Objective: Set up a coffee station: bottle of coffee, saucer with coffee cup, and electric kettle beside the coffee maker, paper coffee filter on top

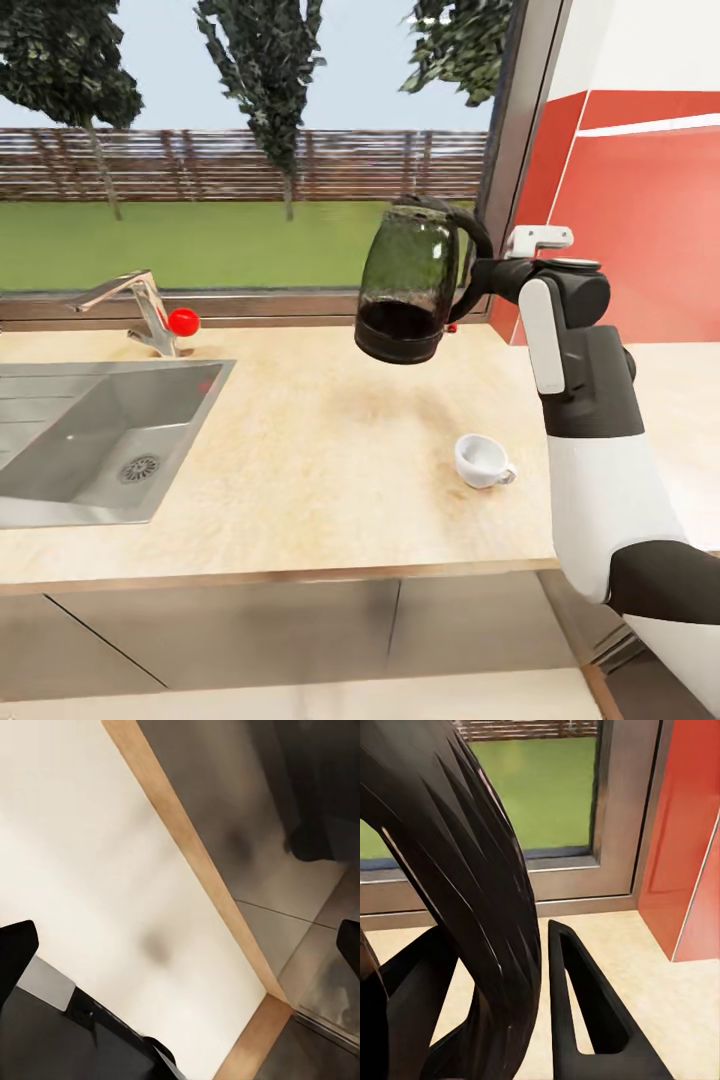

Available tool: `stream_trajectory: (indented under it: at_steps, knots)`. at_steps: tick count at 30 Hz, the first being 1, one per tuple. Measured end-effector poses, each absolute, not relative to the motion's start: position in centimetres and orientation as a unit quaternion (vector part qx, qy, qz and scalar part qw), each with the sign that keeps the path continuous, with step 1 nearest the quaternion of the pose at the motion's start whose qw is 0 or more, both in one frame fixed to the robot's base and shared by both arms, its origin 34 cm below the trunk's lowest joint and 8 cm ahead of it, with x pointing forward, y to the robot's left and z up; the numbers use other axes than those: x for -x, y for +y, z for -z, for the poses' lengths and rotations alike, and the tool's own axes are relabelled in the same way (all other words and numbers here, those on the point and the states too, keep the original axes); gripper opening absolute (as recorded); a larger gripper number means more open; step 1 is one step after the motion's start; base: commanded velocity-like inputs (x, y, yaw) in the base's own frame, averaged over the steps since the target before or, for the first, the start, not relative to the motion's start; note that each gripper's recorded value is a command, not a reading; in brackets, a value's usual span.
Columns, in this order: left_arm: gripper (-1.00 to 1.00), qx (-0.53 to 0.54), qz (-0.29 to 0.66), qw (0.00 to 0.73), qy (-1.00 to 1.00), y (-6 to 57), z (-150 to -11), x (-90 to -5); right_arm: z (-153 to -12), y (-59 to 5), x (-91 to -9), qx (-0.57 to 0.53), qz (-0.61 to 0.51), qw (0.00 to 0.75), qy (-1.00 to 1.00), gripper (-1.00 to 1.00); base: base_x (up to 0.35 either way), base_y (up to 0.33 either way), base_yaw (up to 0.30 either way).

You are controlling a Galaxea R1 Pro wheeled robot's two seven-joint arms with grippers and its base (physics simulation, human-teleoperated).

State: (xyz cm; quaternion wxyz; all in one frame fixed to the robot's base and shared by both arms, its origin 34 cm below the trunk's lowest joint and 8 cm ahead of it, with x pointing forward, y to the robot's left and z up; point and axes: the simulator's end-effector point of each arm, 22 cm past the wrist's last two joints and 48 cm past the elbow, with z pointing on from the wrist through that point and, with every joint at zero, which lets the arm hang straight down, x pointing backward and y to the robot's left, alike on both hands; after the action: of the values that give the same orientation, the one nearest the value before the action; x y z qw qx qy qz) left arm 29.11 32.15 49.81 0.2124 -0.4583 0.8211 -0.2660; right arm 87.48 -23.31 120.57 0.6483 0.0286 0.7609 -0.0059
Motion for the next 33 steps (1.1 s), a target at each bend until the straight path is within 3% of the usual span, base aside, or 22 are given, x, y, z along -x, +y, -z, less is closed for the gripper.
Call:
stream_trajectory:
  at_steps: [26, 33]
  knots:
    - [1.0, 0.458, 0.266, 0.213, 0.821, 32.2, -49.8, -29.1, -119.2, -23.2, -87.5, -0.027, 0.005, 0.641, 0.767, -1.0, 0.0, 0.0, 0.264]
    - [1.0, 0.458, 0.266, 0.213, 0.821, 32.2, -49.8, -29.1, -118.3, -23.2, -87.4, -0.027, 0.004, 0.635, 0.772, -1.0, -0.049, 0.182, 0.162]
